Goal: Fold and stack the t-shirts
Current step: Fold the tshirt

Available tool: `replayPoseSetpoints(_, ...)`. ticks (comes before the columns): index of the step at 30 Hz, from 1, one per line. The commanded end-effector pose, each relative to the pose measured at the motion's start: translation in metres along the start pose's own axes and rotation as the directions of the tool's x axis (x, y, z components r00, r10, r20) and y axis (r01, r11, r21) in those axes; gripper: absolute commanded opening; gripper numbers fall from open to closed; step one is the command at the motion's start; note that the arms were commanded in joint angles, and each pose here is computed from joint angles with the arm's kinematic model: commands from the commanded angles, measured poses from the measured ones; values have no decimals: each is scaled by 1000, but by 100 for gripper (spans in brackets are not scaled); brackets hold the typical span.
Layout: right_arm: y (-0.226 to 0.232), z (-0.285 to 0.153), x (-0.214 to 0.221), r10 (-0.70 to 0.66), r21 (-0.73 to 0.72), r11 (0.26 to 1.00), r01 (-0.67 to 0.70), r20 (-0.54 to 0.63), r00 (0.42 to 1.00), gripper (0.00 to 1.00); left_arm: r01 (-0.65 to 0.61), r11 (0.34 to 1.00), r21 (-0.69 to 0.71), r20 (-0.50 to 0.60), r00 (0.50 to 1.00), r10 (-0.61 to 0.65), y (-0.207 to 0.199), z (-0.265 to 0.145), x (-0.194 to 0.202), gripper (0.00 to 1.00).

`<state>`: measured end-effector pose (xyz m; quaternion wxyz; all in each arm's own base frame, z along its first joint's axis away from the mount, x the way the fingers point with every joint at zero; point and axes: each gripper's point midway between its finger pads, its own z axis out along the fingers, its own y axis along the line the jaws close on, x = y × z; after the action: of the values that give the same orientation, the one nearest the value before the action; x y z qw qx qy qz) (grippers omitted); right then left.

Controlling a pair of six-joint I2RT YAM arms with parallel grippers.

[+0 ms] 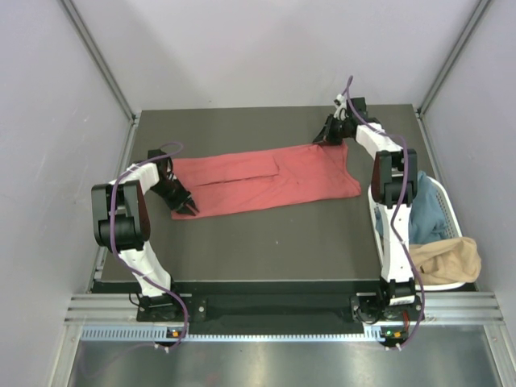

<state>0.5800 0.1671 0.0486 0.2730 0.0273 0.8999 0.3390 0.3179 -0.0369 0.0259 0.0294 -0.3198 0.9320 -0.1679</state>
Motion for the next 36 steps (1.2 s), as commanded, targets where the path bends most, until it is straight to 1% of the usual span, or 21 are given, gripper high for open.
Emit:
replayPoseSetpoints(1,27,-33,-22,-37,4,999,37,75,997,0,-10,999,37,22,1000,9,-8,-6,-7,25)
replayPoseSetpoints(3,44,-57,-30,-71,12,997,70,117,991,0,-15,999,44,20,1000,14,-10,-4,-7,25)
replayPoseSetpoints(5,49,-69,-30,-80,18,997,78,132,988,0,-19,999,46,18,1000,19,-10,-4,-6,25)
replayPoseSetpoints(6,47,-71,-21,-71,26,997,69,120,990,0,-22,999,46,18,1000,22,-10,-4,-6,25)
replayPoseSetpoints(7,58,-84,-27,-86,15,996,85,150,985,0,-25,999,45,18,1000,25,-10,-3,-6,25)
replayPoseSetpoints(8,61,-88,-25,-86,11,996,85,155,984,0,-28,999,43,15,999,28,-8,-3,-6,25)
replayPoseSetpoints(9,57,-89,-16,-75,14,997,74,141,987,0,-29,999,43,17,999,28,-8,-3,-7,25)
replayPoseSetpoints(11,70,-100,-20,-81,-13,996,85,181,980,1,-30,999,44,11,999,30,-8,-2,-5,25)
replayPoseSetpoints(12,66,-98,-12,-70,-14,997,73,170,983,3,-32,998,46,10,999,32,-8,-2,-5,25)
replayPoseSetpoints(14,67,-96,-13,-62,-24,997,67,181,982,5,-33,998,46,9,999,33,-8,-2,-4,25)
replayPoseSetpoints(18,67,-79,-21,-41,-66,996,54,178,983,6,-44,997,63,13,999,43,-12,-4,-6,25)
replayPoseSetpoints(19,63,-69,-20,-21,-73,997,34,166,986,6,-59,993,100,15,998,58,-19,-5,-7,25)
replayPoseSetpoints(22,62,-58,-31,-3,-84,996,18,178,984,6,-123,974,193,49,992,115,-39,-17,-7,26)
replayPoseSetpoints(24,64,-58,-44,-2,-87,996,20,204,979,7,-177,956,233,96,983,158,-53,-27,-8,27)
replayPoseSetpoints(28,53,-51,-48,17,-50,999,-7,202,979,7,-286,904,316,196,953,233,-88,-46,-5,29)
replayPoseSetpoints(29,51,-52,-49,18,-44,999,-9,206,978,7,-317,883,346,206,944,258,-103,-49,4,30)
replayPoseSetpoints(30,48,-52,-47,23,-39,999,-15,203,979,8,-357,857,372,262,926,272,-118,-54,-3,30)
replayPoseSetpoints(32,45,-53,-44,22,-17,1000,-19,199,980,9,-438,803,404,304,892,334,-155,-56,13,32)
replayPoseSetpoints(34,40,-56,-39,19,14,1000,-22,182,983,9,-504,764,404,387,850,357,-185,-57,9,32)
replayPoseSetpoints(35,38,-57,-37,21,25,999,-25,179,984,9,-525,744,412,387,841,379,-206,-47,16,32)
replayPoseSetpoints(36,36,-58,-35,10,38,999,-17,171,985,9,-531,743,407,398,835,379,-215,-40,14,32)
